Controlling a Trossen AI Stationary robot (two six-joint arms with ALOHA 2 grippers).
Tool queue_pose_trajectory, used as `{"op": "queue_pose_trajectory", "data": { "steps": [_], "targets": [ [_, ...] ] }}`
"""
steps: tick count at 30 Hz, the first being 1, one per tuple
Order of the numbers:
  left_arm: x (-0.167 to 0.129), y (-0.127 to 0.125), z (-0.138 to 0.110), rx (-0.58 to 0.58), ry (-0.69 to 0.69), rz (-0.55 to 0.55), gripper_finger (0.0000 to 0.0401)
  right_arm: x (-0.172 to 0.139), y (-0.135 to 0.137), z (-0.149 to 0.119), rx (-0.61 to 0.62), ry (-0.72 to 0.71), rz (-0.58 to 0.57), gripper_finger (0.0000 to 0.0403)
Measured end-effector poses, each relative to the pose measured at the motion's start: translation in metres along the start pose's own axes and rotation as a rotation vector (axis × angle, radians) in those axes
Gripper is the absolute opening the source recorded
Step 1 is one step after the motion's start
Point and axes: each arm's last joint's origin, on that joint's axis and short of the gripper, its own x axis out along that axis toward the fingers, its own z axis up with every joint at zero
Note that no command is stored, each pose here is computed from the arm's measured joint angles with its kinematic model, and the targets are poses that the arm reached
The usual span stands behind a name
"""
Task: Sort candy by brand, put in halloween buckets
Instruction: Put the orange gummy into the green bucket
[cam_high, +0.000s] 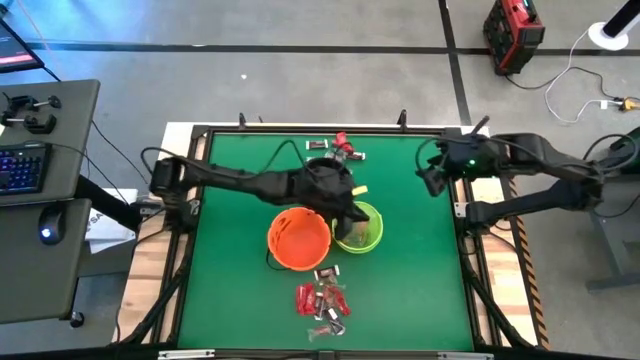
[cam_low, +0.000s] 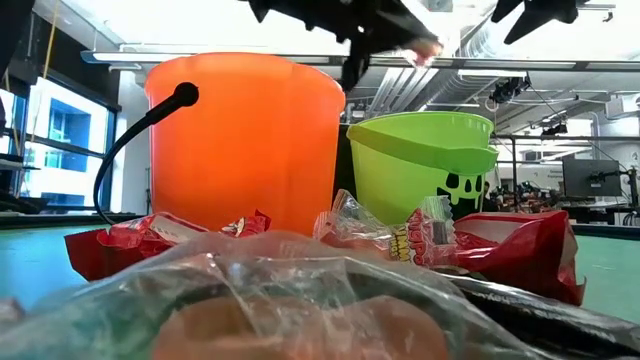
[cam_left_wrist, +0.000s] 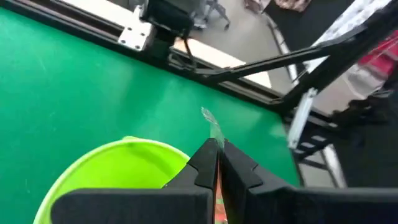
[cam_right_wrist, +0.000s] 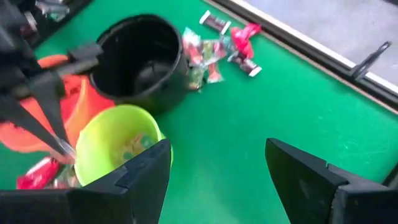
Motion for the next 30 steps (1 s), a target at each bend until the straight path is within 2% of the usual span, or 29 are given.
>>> {"op": "queue_pose_trajectory", "data": {
  "steps": [4, 7, 14, 18, 23, 26, 30],
  "targets": [
    [0.017, 0.002, -0.011, 0.056, 0.032, 0.031, 0.0004, -0.002, 0.001, -0.001, 0.008, -0.037, -0.026, 0.0254],
    [0.026, 0.007, -0.023, 0.085, 0.083, 0.060, 0.0025, 0.002, 0.007, 0.001, 0.019, -0.042, -0.021, 0.0254],
    [0.011, 0.006, -0.022, 0.165, 0.163, 0.106, 0.0138, 0.018, 0.021, 0.005, -0.009, -0.022, -0.039, 0.0254],
    [-0.020, -0.009, -0.013, 0.149, 0.221, 0.071, 0.0196, 0.027, 0.028, 0.007, -0.009, 0.017, 0.000, 0.0254],
    [-0.075, -0.046, -0.018, 0.103, 0.316, 0.048, 0.0219, 0.036, 0.057, 0.000, -0.070, 0.159, 0.214, 0.0254],
    [-0.104, -0.076, -0.031, 0.082, 0.249, 0.024, 0.0220, 0.037, 0.083, -0.015, -0.185, 0.217, 0.319, 0.0254],
    [-0.138, -0.109, -0.057, 0.003, 0.092, 0.076, 0.0220, 0.041, 0.123, -0.047, -0.336, 0.264, 0.394, 0.0254]
  ]
}}
